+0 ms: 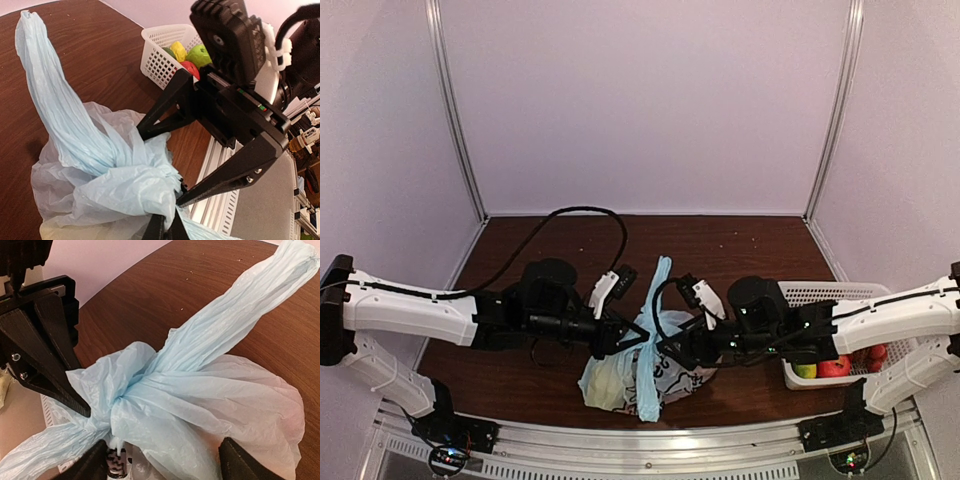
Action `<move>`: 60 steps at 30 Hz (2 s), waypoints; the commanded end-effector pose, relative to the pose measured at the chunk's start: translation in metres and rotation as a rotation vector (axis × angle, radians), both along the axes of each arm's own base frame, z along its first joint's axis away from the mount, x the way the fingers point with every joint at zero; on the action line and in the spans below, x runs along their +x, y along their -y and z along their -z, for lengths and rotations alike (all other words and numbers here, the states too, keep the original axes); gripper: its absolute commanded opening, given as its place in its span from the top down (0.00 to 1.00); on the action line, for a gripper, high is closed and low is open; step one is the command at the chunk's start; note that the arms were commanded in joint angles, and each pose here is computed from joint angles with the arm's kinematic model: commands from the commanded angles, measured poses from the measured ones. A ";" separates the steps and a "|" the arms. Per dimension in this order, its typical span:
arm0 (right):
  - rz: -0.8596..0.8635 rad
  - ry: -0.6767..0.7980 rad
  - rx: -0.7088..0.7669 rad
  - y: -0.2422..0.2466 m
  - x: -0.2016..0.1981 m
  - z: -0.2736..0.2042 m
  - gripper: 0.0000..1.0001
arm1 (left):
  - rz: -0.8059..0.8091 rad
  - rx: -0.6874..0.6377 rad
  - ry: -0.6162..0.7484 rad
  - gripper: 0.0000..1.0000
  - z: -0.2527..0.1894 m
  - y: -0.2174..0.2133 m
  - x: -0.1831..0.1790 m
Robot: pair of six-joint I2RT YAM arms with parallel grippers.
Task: Untie the knot of the plastic bag and take out the fruit
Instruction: Untie the bag handles from the takeout bag.
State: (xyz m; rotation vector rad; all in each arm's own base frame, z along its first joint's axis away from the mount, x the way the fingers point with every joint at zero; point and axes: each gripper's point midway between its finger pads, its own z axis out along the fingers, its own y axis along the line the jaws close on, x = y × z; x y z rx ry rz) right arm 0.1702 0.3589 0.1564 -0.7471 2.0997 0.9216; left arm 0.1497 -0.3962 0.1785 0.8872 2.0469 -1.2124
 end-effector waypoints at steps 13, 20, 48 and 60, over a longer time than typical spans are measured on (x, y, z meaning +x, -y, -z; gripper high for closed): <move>0.032 0.001 0.119 0.005 0.007 -0.016 0.95 | 0.005 -0.036 0.052 1.00 -0.016 0.006 0.006; 0.027 -0.004 0.139 0.004 0.006 -0.019 1.00 | -0.080 0.025 0.072 0.69 -0.014 -0.001 0.021; 0.064 -0.006 0.131 0.000 0.016 -0.022 1.00 | -0.120 0.102 0.075 0.43 -0.017 -0.008 0.030; 0.083 0.001 0.130 0.001 0.020 -0.022 1.00 | -0.093 0.105 0.036 0.78 -0.005 -0.007 0.023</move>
